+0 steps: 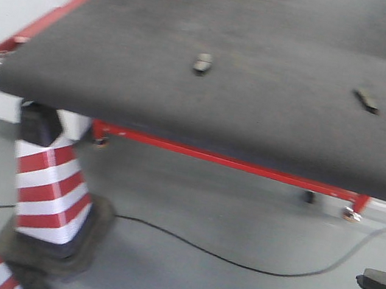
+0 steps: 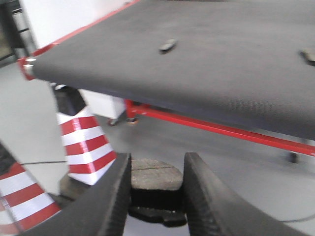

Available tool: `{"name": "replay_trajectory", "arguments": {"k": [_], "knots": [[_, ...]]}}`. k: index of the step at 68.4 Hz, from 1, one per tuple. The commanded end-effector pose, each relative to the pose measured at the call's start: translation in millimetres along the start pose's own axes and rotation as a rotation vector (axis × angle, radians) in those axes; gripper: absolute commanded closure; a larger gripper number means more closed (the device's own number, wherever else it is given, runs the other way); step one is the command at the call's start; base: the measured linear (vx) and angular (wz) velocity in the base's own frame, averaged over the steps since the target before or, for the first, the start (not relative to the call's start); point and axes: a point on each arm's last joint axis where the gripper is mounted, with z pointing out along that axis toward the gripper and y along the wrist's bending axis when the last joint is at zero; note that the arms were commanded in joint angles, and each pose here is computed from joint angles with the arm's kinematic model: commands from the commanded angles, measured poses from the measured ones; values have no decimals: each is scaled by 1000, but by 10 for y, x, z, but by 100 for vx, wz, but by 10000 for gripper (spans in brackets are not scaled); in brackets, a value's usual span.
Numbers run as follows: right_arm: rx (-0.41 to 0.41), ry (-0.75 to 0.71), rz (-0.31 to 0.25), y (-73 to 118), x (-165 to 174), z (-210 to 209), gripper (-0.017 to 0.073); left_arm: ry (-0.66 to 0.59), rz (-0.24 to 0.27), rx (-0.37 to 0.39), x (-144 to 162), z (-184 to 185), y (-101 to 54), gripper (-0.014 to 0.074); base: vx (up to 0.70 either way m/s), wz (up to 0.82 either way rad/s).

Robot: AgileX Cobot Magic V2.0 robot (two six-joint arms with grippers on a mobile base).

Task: Move and align brake pads A on conveyor
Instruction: 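Turn toward the dark grey conveyor belt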

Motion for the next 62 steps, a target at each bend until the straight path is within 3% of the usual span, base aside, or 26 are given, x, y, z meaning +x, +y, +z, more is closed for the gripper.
{"name": "replay_trajectory", "arguments": {"k": [1,29,62], "knots": [[-7,-116,-9,14,-163,-28,564,-98,1,31,-142,-44,-34,600,11,-61],[-7,-116,-9,14,-163,-28,564,-98,1,31,-142,-44,-34,600,10,-39],[-7,-116,-9,14,-163,-28,564,-98,1,31,-142,-44,-34,600,15,-9]]}}
